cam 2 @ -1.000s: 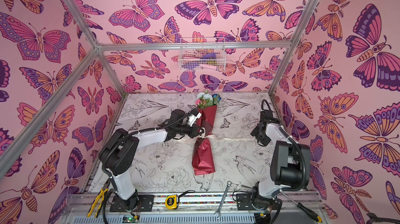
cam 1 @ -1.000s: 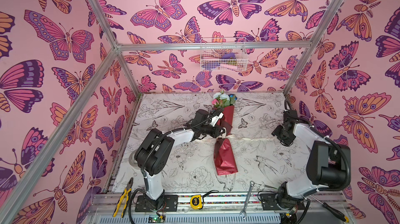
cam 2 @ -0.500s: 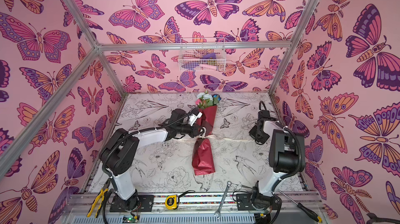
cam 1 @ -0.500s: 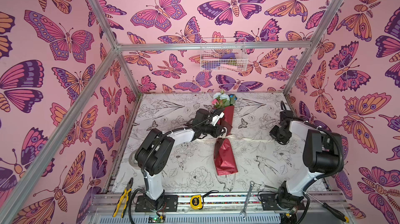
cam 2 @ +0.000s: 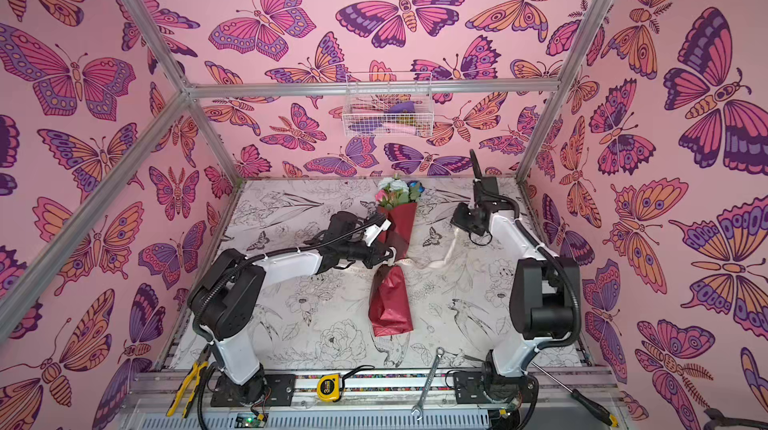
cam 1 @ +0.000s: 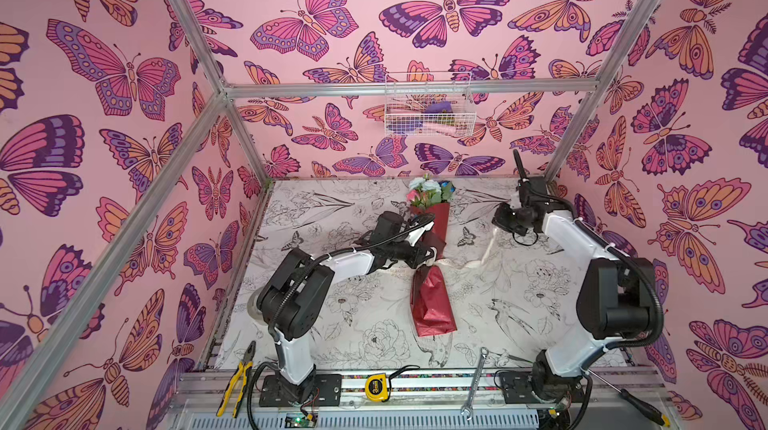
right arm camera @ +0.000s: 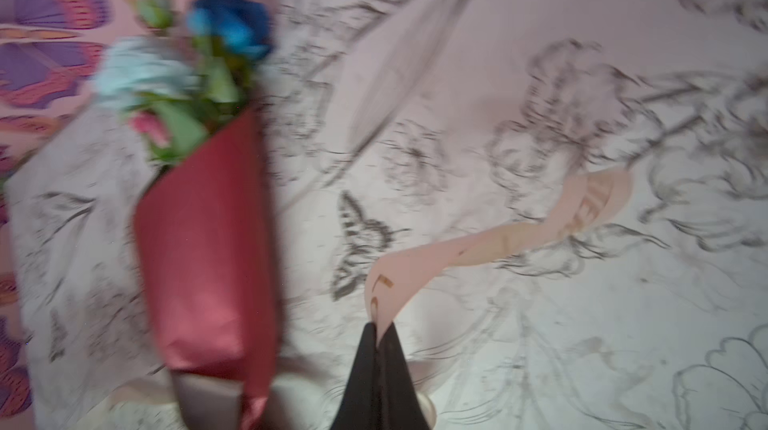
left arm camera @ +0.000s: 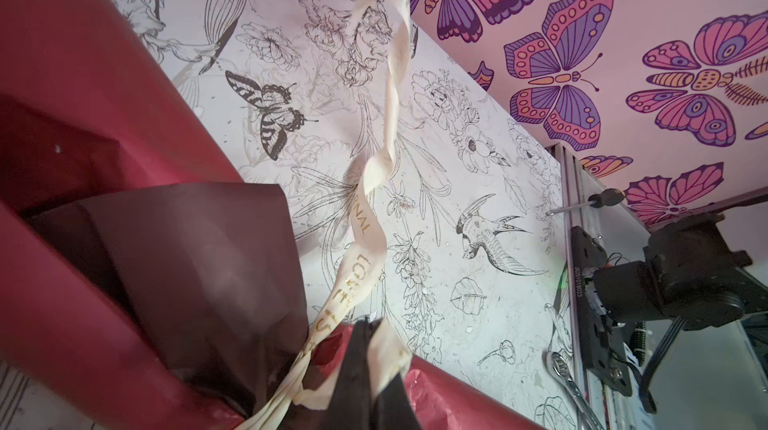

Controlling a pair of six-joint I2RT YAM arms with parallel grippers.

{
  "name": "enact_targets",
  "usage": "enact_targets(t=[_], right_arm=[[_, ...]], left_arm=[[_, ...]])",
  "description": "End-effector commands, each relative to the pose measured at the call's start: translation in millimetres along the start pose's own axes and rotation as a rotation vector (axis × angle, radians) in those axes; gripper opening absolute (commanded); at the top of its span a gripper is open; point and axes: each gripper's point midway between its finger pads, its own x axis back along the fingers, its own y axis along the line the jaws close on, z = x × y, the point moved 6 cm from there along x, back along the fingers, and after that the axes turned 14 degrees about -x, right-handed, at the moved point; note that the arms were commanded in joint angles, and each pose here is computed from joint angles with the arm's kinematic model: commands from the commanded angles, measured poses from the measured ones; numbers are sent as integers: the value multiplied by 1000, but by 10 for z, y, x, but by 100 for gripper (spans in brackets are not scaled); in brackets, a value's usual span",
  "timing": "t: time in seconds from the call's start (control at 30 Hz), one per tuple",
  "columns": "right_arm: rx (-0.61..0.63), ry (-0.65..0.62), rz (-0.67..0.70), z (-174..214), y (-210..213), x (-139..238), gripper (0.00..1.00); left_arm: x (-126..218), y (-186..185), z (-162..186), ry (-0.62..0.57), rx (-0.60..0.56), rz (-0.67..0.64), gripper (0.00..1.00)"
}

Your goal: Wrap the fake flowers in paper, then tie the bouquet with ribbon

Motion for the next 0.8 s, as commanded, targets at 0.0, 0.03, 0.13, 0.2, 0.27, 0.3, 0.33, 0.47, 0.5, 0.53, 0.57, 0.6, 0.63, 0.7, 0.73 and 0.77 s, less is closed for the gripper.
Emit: enact_targets(t=[0.0,0.03,0.13,0.2,0.27,0.3,0.33,0.47,0.5,0.53,0.57,0.6,0.63,0.7,0.73,0.77], right_arm=[[137,16,-119,152,539,309,0],[172,22,-149,218,693,349,0],[245,53,-242,405,1081,402,0],[281,89,-303,529,1310,413,0],[324,122,-352,660,1526,415,0],[351,137,-378,734,1647,430,0],[379,158,-397,836,1753,430,0],[484,201,-460,1156,2103,461,0],[510,209,-479,1245,2188,471,0],[529,221,-493,1323,2260,468,0],[544,230,-504,1382,2320,462,0],[561,244,-516,1459,2386,455,0],[575,256,-524,1527,2446,441,0],[607,280,-537,1677,2556,419,0],[624,295,-541,1757,2606,384,0],[636,307,-545,1824,2648,360,0]], left_arm=[[81,-96,-105,-29,-136,-36,0],[89,-119,-120,-36,-161,-44,0],[107,-189,-130,-61,-244,-70,0],[124,-232,-129,-81,-298,-93,0],[141,-273,-113,-104,-357,-117,0],[153,-292,-107,-120,-390,-135,0],[168,-309,-105,-137,-421,-156,0],[204,-364,-64,-161,-506,-206,0],[213,-378,-58,-163,-525,-212,0],[212,-390,-45,-163,-541,-215,0],[217,-402,-41,-164,-554,-219,0],[212,-421,-29,-162,-567,-219,0],[206,-430,-29,-160,-581,-225,0],[184,-460,-16,-151,-609,-233,0],[168,-478,-16,-147,-626,-235,0],[156,-494,1,-139,-640,-239,0]])
